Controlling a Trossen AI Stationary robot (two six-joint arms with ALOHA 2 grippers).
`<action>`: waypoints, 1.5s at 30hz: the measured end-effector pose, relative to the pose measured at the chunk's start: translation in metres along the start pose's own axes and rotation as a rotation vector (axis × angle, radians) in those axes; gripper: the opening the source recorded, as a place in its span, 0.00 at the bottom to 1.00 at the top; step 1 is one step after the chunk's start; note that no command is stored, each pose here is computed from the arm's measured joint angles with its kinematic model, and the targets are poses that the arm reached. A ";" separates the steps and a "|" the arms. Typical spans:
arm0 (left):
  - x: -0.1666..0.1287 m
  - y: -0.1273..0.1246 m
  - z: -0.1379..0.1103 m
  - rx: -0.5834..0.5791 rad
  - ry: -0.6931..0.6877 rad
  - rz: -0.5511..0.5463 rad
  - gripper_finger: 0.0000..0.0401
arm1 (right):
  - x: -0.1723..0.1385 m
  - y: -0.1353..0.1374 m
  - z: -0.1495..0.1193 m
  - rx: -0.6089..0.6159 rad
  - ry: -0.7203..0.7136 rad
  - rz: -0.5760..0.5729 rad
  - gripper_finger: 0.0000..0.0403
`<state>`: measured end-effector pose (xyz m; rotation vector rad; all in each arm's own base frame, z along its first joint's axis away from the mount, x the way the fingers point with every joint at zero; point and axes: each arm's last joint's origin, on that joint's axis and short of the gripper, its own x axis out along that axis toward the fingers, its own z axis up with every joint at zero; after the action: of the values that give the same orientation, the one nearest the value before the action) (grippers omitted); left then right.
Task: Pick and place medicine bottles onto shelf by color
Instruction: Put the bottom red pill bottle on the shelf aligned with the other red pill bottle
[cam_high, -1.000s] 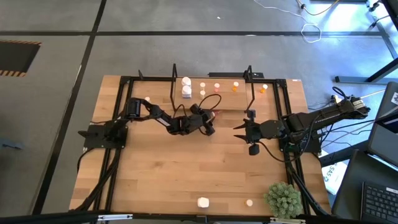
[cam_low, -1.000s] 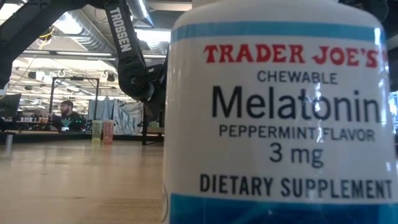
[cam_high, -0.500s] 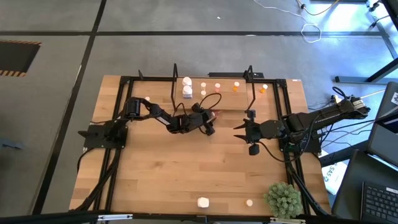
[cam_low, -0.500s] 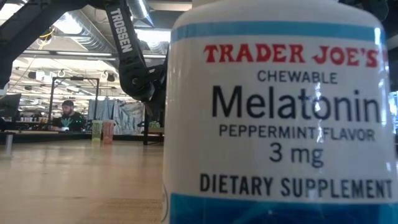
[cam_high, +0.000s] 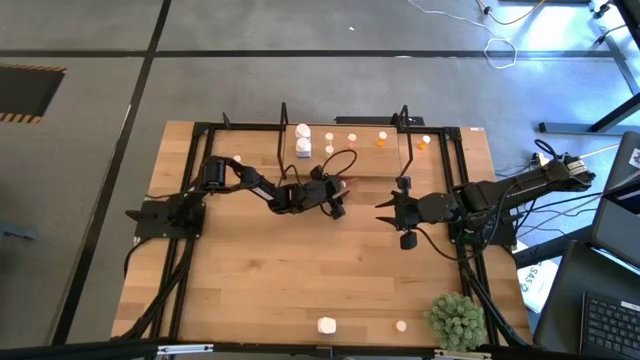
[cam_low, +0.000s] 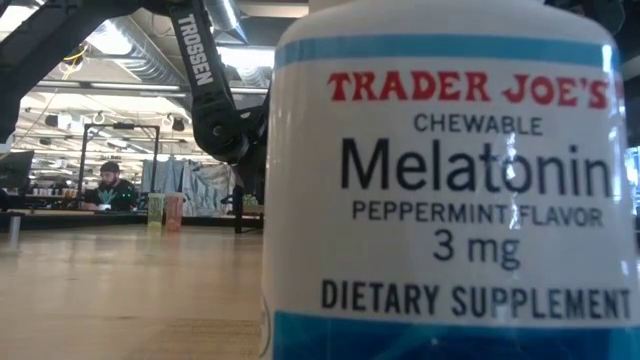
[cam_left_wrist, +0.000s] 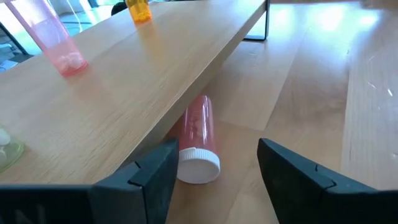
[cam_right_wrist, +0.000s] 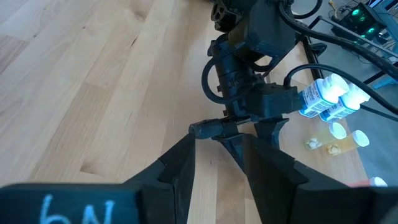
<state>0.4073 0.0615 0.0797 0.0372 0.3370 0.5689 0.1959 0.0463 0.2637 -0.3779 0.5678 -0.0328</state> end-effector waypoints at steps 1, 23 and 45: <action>0.000 -0.001 0.000 0.001 0.000 -0.003 0.53 | 0.000 0.000 0.000 0.000 0.000 0.000 0.34; -0.017 -0.032 -0.002 -0.080 -0.013 -0.023 0.52 | 0.000 0.000 0.000 0.000 0.000 0.000 0.34; -0.031 -0.058 0.018 -0.207 -0.165 0.096 0.52 | 0.000 0.000 0.000 0.000 0.000 0.000 0.34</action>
<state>0.4190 -0.0034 0.0990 -0.0996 0.1145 0.6884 0.1959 0.0463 0.2638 -0.3779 0.5678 -0.0328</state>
